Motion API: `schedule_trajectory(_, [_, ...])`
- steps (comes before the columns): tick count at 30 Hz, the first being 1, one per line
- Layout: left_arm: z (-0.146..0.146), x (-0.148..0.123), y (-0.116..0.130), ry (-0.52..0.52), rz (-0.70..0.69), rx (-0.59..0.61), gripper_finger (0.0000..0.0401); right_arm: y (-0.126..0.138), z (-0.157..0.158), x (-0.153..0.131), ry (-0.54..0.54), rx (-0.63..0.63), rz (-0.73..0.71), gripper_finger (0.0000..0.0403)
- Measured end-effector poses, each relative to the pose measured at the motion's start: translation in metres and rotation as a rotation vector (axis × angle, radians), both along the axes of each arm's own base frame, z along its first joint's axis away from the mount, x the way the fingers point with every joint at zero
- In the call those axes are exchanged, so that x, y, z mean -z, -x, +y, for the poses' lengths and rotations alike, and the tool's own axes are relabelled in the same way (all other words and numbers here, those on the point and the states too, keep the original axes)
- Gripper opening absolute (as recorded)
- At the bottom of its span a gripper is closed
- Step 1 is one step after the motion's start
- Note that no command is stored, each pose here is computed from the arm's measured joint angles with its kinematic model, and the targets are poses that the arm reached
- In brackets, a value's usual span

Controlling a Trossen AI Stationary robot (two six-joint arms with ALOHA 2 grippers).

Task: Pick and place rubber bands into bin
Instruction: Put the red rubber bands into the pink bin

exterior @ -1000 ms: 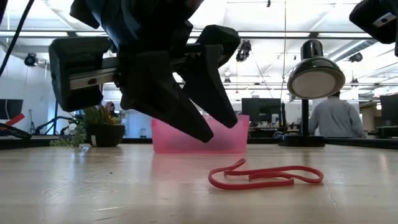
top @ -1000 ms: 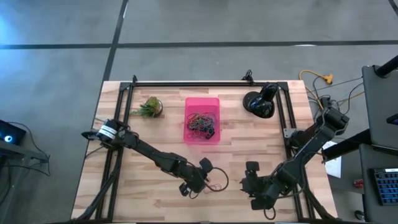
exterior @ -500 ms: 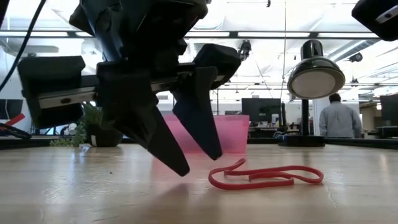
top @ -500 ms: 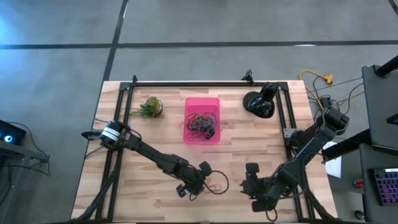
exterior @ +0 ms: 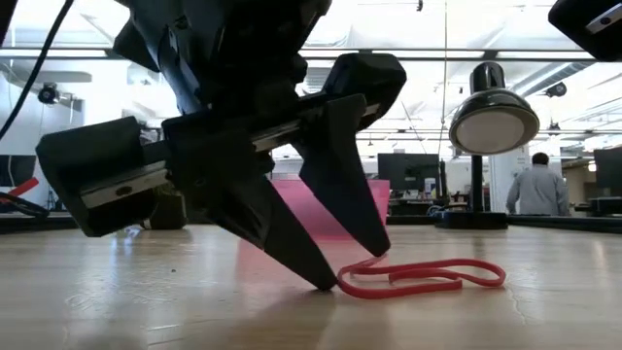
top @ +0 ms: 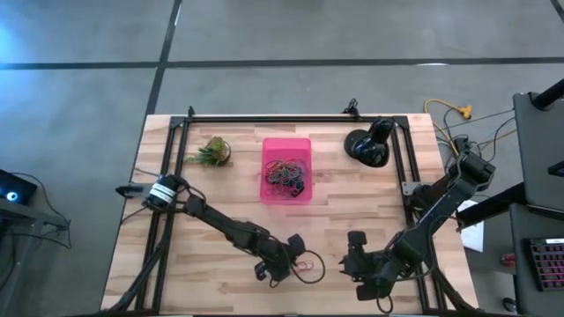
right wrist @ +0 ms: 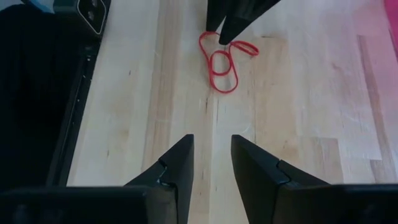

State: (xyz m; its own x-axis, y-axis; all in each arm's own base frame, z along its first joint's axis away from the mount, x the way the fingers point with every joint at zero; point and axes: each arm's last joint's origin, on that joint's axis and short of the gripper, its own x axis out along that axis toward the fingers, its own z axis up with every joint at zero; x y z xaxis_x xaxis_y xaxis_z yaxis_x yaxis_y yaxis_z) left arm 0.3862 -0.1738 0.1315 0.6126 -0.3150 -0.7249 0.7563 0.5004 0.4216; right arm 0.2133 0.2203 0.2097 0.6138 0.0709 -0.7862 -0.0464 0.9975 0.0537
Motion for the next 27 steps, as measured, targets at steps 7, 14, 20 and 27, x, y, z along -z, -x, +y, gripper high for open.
schedule_trajectory(7, [-0.001,-0.005,-0.002,0.0,0.047,-0.025,0.0132,0.0,0.0,0.0,0.0,0.0,0.001,0.0091])
schedule_trajectory(14, [0.002,-0.013,-0.004,-0.007,0.135,-0.052,0.0132,0.0,0.0,0.001,0.001,0.0,0.0,0.0082])
schedule_trajectory(20, [0.001,-0.014,-0.005,0.0,0.137,-0.026,0.0132,0.0,0.0,0.001,0.001,0.001,0.0,0.0077])
schedule_trajectory(27, [-0.001,-0.014,-0.006,0.003,0.129,0.029,0.0132,0.0,0.0,0.0,0.003,0.003,-0.003,0.0081])
